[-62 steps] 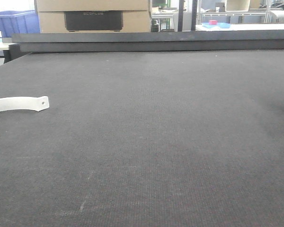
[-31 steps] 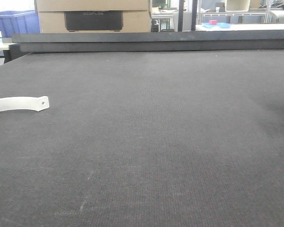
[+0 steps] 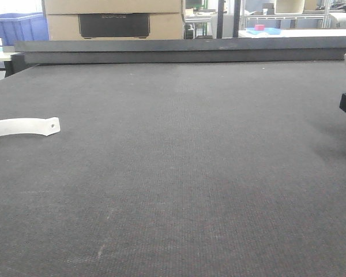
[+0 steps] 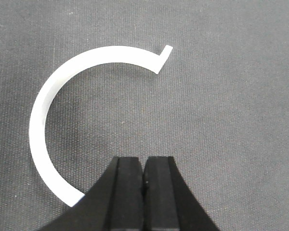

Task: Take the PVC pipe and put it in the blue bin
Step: 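Close left and right grippers on the pipe arc ends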

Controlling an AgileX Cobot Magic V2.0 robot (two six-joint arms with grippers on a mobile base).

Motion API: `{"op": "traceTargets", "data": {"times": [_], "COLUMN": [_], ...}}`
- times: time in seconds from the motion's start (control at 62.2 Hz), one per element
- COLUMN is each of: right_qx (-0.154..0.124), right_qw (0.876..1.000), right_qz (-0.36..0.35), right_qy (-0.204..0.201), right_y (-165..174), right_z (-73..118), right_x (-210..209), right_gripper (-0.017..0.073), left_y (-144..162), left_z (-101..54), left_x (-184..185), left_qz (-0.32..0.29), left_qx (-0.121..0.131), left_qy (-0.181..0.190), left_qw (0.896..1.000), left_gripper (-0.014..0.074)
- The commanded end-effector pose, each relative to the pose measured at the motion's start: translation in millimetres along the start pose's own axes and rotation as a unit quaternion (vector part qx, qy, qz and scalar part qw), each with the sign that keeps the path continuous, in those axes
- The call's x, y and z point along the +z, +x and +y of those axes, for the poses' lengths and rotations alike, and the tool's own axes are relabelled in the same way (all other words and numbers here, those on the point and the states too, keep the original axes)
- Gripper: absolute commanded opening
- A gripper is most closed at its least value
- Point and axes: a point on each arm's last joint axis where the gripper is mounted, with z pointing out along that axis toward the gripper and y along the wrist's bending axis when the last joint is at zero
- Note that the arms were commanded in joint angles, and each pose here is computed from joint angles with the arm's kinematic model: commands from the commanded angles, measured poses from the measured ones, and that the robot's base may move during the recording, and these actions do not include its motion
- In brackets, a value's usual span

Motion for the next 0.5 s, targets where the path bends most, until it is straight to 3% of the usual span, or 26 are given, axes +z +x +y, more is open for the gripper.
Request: {"op": "traceTargets", "data": {"times": [0.0, 0.113, 0.177, 0.306, 0.483], "right_qx": [-0.001, -0.001, -0.001, -0.002, -0.006], "right_qw": [1.0, 1.0, 1.0, 1.0, 1.0], "right_qz": [0.002, 0.006, 0.012, 0.016, -0.022], "right_qy": [0.0, 0.0, 0.0, 0.0, -0.003], "right_y": [-1, 0, 1, 6, 16], "right_z": [0.7, 0.7, 0.7, 1.1, 2.5], "right_x": [4, 3, 2, -7, -38], "right_gripper": [0.0096, -0.0168, -0.0158, -0.0157, -0.0157], "left_y": [-2, -2, -2, -6, -18], "left_z": [-1.5, -2.0, -2.7, 2.0, 20.2], "left_x": [-1, -1, -1, -6, -22], "left_qz": [-0.006, -0.006, -0.006, -0.001, 0.025], "left_qx": [-0.008, -0.011, -0.019, -0.073, -0.063], "left_qy": [0.005, 0.008, 0.012, -0.002, -0.057], "left_qw": [1.0, 1.0, 1.0, 0.997, 0.996], "left_gripper": [-0.0111, -0.0111, -0.0111, -0.0111, -0.0111]}}
